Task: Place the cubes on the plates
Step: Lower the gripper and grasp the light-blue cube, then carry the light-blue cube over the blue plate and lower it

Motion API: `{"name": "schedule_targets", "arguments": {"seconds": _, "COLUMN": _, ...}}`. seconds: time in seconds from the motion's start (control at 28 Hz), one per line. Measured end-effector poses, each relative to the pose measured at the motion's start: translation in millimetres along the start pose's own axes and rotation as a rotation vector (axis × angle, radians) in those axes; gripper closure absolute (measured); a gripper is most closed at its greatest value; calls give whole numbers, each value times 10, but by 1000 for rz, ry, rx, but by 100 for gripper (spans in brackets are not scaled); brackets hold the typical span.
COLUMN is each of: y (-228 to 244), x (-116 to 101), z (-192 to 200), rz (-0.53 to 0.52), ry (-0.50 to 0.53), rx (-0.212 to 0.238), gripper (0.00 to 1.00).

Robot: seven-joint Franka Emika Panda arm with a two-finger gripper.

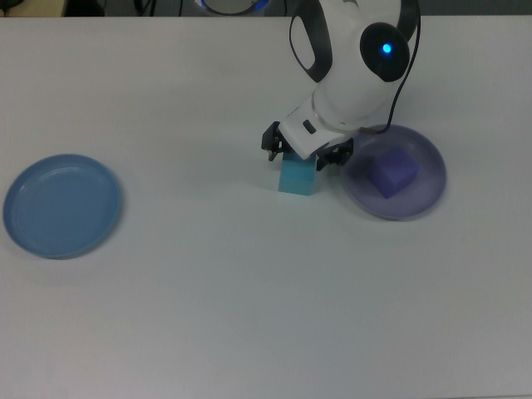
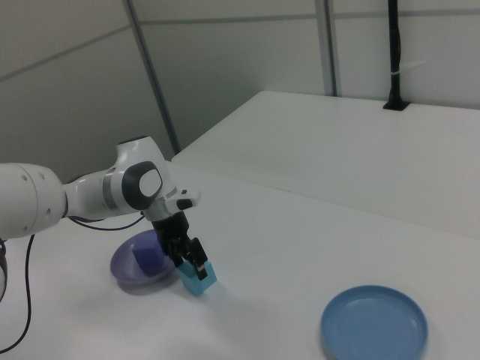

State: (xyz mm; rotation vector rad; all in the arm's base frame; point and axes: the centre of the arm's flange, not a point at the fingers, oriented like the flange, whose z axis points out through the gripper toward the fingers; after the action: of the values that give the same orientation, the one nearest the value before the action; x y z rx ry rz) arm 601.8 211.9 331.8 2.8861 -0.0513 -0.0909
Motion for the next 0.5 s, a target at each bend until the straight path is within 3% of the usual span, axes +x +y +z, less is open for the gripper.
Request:
{"name": "schedule_targets", "arguments": {"seconds": 0.25, "y": 101, "x": 85, "z": 120, "rz": 36, "ry": -12, "rx": 31, "gripper": 32}}
{"name": "schedule_targets", "arguments": {"seconds": 0.5, "y": 541, "x": 258, "z": 93, "rz": 86, "ry": -3, "rx": 50, "gripper": 37}}
